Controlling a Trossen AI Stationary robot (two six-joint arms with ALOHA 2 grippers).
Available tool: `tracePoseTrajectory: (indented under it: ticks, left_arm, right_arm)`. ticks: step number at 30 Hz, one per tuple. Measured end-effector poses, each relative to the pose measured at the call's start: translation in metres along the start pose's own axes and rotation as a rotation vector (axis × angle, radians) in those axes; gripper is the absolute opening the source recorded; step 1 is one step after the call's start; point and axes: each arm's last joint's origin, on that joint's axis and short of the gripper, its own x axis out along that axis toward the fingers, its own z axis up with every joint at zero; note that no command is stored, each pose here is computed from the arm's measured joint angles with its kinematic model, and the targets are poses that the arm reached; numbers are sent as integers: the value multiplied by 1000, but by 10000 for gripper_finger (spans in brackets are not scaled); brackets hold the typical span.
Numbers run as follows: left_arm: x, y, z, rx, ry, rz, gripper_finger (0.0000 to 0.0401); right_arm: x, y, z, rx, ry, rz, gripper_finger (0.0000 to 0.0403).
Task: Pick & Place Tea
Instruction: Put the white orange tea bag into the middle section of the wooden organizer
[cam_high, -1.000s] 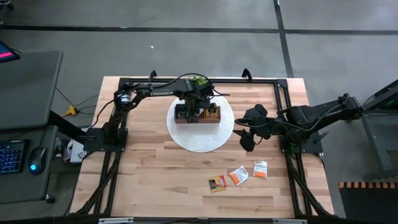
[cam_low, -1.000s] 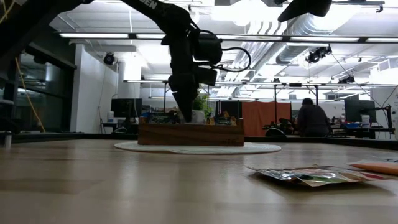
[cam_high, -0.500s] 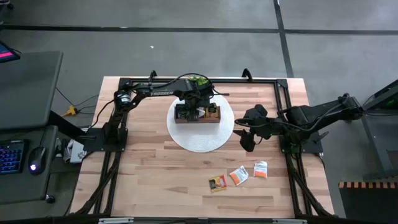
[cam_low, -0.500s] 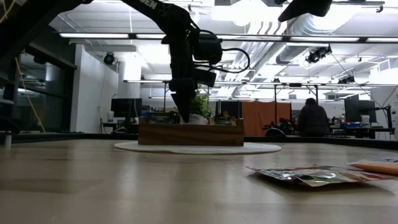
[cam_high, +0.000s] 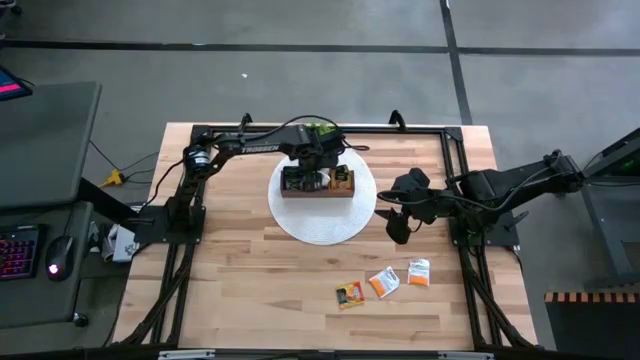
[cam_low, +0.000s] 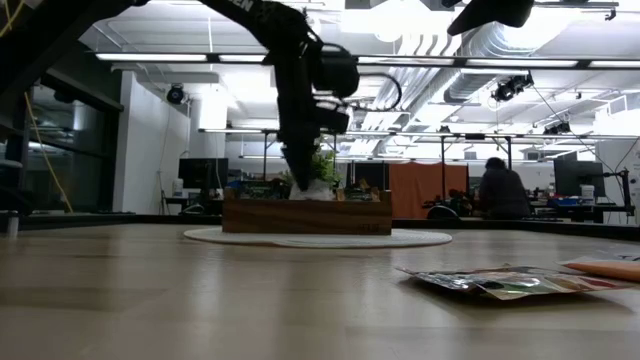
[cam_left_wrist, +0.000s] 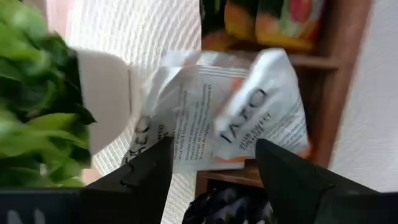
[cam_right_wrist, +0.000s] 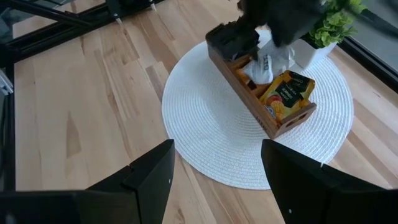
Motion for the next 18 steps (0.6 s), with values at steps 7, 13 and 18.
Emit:
tracePoseTrajectory:
  ticks: [7,13,18]
  left_arm:
    - [-33,6,13,-17,-88,-72,223]
    - [-48,6,19,-21,-123,-86,223]
    - [-49,3,17,-14,-101,-107,223]
  right_arm:
    - [0,0,0,0,5,5,236]
    - [0,0,0,-2,5,5,236]
    - [0,0,0,-4,6,7,236]
